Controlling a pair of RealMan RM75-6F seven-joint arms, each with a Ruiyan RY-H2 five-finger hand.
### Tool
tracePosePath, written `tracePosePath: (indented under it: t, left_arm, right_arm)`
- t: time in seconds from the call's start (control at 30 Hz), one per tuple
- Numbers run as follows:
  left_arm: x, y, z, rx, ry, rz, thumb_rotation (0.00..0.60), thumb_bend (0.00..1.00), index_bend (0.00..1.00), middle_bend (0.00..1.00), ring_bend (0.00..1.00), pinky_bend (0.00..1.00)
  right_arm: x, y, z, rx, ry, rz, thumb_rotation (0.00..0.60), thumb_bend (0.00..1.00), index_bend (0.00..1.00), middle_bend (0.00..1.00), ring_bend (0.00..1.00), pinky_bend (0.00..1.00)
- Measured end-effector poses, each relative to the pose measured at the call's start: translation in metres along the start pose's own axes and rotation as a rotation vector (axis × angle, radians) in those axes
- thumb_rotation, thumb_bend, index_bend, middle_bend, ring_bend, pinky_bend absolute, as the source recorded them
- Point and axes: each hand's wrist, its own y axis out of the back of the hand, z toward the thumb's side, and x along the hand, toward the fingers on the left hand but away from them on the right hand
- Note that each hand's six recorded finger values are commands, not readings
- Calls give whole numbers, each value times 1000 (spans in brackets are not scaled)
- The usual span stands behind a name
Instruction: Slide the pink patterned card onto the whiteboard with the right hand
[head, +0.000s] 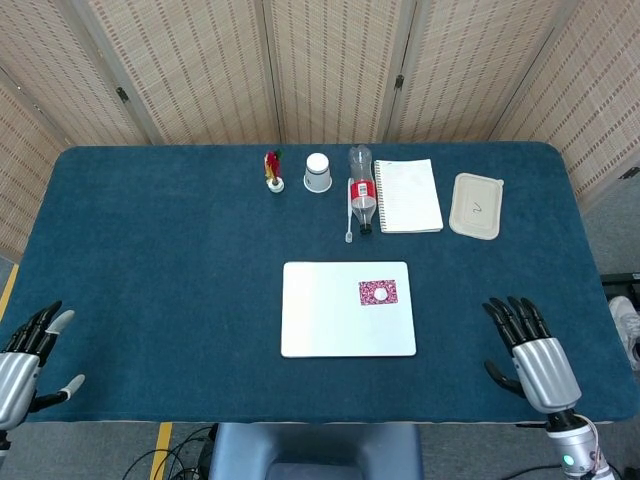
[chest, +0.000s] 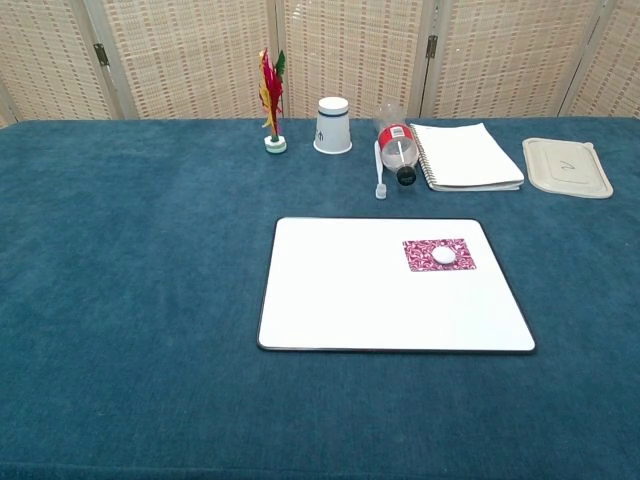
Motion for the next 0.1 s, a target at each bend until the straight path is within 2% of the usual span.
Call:
tracePosePath:
  t: [0.1]
  left_arm:
    - [-1, 1, 2, -3, -6, 8, 600, 254, 100, 30, 18, 182]
  right_arm:
    - [2, 0, -1, -1, -5, 12, 600, 182, 6, 80, 0, 0]
